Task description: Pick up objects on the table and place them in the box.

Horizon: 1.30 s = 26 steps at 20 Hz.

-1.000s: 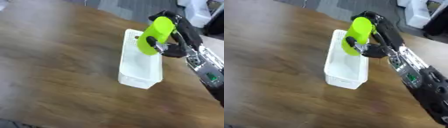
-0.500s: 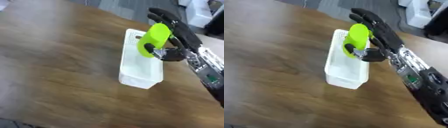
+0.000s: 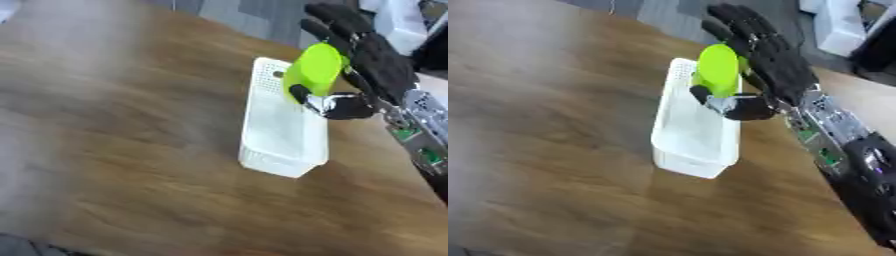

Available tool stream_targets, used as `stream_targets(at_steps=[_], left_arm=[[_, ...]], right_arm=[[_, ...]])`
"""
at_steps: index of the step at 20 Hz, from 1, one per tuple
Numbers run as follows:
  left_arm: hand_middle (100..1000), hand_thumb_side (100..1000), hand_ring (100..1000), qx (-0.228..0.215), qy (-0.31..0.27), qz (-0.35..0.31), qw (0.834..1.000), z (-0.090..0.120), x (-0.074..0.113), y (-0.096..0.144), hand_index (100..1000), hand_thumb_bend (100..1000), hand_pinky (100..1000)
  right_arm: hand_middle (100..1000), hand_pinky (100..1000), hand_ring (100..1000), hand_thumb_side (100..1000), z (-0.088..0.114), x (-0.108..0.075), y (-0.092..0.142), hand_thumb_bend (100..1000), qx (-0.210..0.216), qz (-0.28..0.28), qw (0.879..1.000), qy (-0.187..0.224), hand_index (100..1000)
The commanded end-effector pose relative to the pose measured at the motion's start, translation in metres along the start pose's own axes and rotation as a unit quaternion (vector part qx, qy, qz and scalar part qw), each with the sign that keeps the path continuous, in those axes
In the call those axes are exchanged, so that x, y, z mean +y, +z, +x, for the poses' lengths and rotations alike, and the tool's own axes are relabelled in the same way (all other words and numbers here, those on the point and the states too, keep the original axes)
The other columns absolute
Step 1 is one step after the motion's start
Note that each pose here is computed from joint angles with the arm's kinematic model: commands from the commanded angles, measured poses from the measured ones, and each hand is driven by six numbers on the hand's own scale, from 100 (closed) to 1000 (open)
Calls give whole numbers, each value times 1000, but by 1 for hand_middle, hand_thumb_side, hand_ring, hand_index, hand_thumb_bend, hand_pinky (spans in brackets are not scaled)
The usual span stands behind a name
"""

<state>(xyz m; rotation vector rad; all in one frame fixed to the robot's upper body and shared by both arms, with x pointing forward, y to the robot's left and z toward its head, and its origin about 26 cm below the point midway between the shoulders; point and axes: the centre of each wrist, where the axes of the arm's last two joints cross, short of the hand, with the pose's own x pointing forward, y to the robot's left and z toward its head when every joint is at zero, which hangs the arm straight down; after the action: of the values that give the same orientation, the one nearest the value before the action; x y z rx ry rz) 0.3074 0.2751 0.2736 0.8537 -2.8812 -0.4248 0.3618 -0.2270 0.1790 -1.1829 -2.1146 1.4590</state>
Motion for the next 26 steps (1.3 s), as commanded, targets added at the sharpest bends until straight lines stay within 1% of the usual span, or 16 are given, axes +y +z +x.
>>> stream_targets(at_steps=[1,4,6,7,8,9,11,12,17,21,22,23,24,26], left_arm=[[700,1000,522,-17,-1,6,1000,4,2,-9,707,607,483],[700,1000,522,-17,0,5,1000,4,2,-9,707,607,483],[700,1000,522,-17,0,6,1000,4,2,-9,707,607,483],[700,1000,522,-17,0,5,1000,4,2,-9,707,607,483],[700,1000,522,-17,0,5,1000,4,2,-9,707,607,483],[700,1000,523,-17,0,5,1000,4,2,-9,707,607,483],[700,1000,522,-17,0,5,1000,4,2,-9,707,607,484],[700,1000,522,-17,0,5,1000,4,2,-9,707,607,483],[700,1000,522,-18,0,4,1000,4,2,-9,707,607,483],[700,1000,522,-18,0,5,1000,4,2,-9,707,607,484],[700,1000,522,-18,0,5,1000,4,2,-9,707,607,484],[700,1000,522,-18,1,4,1000,4,2,-9,707,607,484],[700,1000,522,-18,1,4,1000,4,2,-9,707,607,484],[700,1000,522,-16,0,3,1000,4,2,-8,707,607,484]], right_arm=[[1000,1000,1000,1000,0,-12,-2,100,0,-6,1000,1,1000],[1000,1000,1000,1000,1,-14,-2,100,-7,-19,1000,-7,1000],[1000,1000,1000,1000,2,-15,-2,100,-22,-28,999,-9,1000],[1000,1000,1000,1000,2,-15,-2,147,-29,-28,999,-6,1000],[1000,1000,1000,1000,1,-15,-2,427,-39,-23,999,2,1000],[1000,1000,1000,1000,1,-15,-1,550,-47,-16,999,10,1000],[1000,1000,1000,1000,-1,-15,-1,630,-59,-8,998,22,1000],[1000,1000,1000,1000,-1,-15,0,646,-64,-6,998,27,1000],[1000,1000,1000,1000,-4,-17,0,659,-79,3,995,54,1000],[1000,1000,1000,1000,-5,-15,2,645,-82,4,995,65,1000],[1000,1000,1000,1000,-6,-14,2,610,-81,3,995,65,1000],[1000,1000,1000,1000,-6,-13,3,598,-80,1,995,63,1000],[1000,1000,1000,1000,-6,-12,3,531,-77,-3,995,58,1000],[1000,1000,1000,1000,-5,-12,4,493,-72,-18,996,44,1000]])
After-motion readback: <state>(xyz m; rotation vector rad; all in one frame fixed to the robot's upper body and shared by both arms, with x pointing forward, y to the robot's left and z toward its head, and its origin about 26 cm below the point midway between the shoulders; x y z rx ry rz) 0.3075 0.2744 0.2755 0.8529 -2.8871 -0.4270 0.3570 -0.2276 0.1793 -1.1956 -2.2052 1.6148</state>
